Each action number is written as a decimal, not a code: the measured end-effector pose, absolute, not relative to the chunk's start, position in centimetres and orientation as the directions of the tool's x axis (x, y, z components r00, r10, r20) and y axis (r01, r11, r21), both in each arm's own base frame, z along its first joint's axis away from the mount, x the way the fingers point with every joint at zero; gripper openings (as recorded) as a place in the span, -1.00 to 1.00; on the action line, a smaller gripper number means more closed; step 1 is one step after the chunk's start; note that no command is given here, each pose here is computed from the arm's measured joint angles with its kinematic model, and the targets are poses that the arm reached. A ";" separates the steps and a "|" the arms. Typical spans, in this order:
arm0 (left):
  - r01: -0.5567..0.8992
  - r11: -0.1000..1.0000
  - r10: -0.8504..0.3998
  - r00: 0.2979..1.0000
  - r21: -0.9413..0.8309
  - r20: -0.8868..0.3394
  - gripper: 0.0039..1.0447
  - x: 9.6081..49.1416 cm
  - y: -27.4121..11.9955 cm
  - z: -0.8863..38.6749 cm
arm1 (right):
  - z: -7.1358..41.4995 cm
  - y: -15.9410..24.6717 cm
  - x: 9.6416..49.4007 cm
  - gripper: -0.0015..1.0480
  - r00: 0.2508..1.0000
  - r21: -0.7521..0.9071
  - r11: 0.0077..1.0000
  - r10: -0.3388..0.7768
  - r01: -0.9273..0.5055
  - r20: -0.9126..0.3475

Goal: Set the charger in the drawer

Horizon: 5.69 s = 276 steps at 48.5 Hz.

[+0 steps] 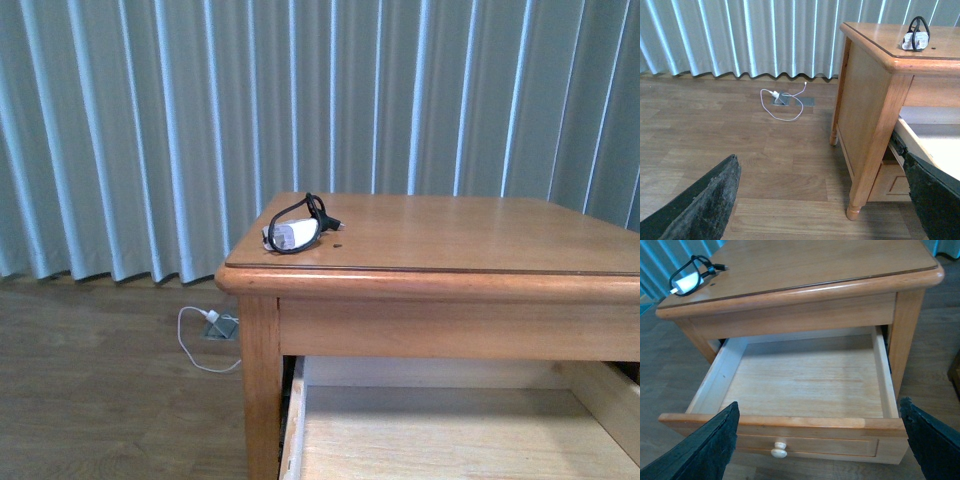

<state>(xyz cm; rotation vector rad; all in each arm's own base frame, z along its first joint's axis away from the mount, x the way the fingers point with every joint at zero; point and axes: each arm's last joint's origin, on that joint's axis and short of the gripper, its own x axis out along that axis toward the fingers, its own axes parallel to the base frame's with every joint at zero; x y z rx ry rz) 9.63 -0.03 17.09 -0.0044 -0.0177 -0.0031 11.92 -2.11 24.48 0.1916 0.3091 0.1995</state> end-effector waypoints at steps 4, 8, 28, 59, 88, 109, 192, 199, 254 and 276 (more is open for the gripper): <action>0.003 1.000 -0.003 1.000 -0.004 0.018 0.89 9.6 0.0 17.1 | 24.4 -2.2 11.9 0.83 0.935 0.221 0.963 0.215 -0.155 -0.283; 0.003 1.000 -0.003 1.000 -0.004 0.018 0.89 9.6 0.0 17.1 | 24.0 -2.2 12.0 0.75 0.956 0.175 0.976 0.170 -0.130 -0.239; 0.003 1.000 -0.003 1.000 -0.004 0.018 0.89 9.6 0.0 17.1 | 20.0 -0.2 11.1 -0.66 1.000 0.006 1.000 -0.016 0.016 -0.008; 0.003 1.000 -0.003 1.000 -0.004 0.018 0.89 9.6 0.0 17.1 | 19.7 0.0 11.0 0.83 1.000 0.001 1.000 -0.003 0.003 -0.004; 0.034 0.999 -0.032 0.997 0.023 -0.068 0.89 20.7 -6.8 27.1 | 19.7 0.0 11.0 0.83 1.000 0.001 1.000 -0.003 0.003 -0.003; 0.272 0.960 -0.278 0.953 -0.059 -0.123 0.89 32.7 -8.2 29.9 | 19.7 0.0 11.0 0.83 1.000 0.001 1.000 -0.003 0.003 -0.003; 0.539 0.842 -0.524 0.824 0.012 -0.215 -0.18 40.5 -17.8 27.2 | 19.7 0.0 11.0 0.83 1.000 0.001 1.000 -0.003 0.003 -0.003; 0.654 0.756 -0.646 0.751 0.027 -0.136 -0.18 36.0 -18.8 30.8 | 19.7 0.0 11.0 0.83 1.000 0.001 1.000 -0.003 0.003 -0.003; 0.741 0.665 -0.581 0.592 0.094 -0.558 -0.18 36.3 -26.0 13.8 | 19.7 0.0 11.0 0.83 1.000 0.002 1.000 -0.003 0.003 -0.003; 0.716 0.691 -0.535 0.602 0.103 -0.593 0.32 37.3 -26.8 12.1 | 19.7 0.0 11.0 0.83 1.000 0.001 1.000 -0.003 0.003 -0.003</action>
